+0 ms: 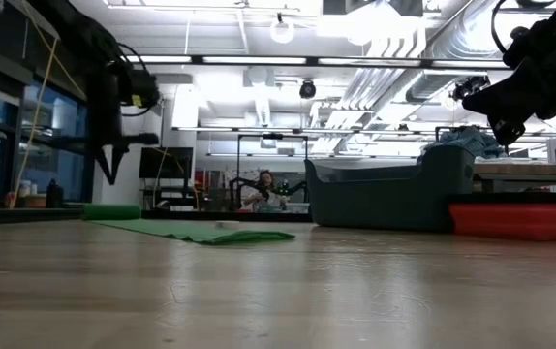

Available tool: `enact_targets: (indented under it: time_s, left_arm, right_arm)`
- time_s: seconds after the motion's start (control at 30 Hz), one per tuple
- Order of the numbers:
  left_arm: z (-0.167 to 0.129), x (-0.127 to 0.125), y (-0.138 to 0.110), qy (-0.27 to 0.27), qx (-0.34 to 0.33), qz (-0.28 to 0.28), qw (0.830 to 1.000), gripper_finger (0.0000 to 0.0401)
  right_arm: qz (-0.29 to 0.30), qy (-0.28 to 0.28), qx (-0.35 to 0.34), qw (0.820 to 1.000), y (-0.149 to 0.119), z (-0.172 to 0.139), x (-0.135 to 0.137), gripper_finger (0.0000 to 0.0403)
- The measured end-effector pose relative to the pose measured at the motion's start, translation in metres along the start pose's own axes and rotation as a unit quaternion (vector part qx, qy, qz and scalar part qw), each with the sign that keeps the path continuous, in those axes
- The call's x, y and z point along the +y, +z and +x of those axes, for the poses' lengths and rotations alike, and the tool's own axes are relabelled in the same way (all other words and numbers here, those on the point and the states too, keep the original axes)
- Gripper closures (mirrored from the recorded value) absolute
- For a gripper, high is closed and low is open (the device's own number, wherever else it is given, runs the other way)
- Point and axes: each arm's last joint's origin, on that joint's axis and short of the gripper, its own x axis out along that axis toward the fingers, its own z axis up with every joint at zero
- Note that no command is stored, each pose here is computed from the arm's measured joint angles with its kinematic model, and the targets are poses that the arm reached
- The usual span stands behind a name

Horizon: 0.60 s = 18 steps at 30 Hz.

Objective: Roll bandage
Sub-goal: Roll the green bandage

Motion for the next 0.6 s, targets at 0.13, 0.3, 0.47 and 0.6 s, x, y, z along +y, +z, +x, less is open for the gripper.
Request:
enact_targets:
  time_s: [0.13, 0.3, 0.47, 0.6]
  left_arm:
    - [0.005, -0.006, 0.006, 0.0, -0.052, -0.05, 0.997, 0.0401]
    - [0.021, -0.009, 0.004, 0.028, -0.055, -0.078, 0.995, 0.0401]
    - [0.033, -0.013, -0.002, 0.048, -0.057, -0.137, 0.988, 0.0401]
    - [0.032, -0.015, -0.004, 0.058, -0.099, -0.136, 0.984, 0.0401]
  right_arm:
    - [0.0, 0.0, 0.0, 1.0, 0.0, 0.0, 0.0, 0.0403]
    - [0.0, 0.0, 0.0, 1.0, 0.0, 0.0, 0.0, 0.0403]
    - [0.0, 0.0, 0.0, 1.0, 0.0, 0.0, 0.0, 0.0403]
    - [0.0, 0.0, 0.0, 1.0, 0.0, 0.0, 0.0, 0.0403]
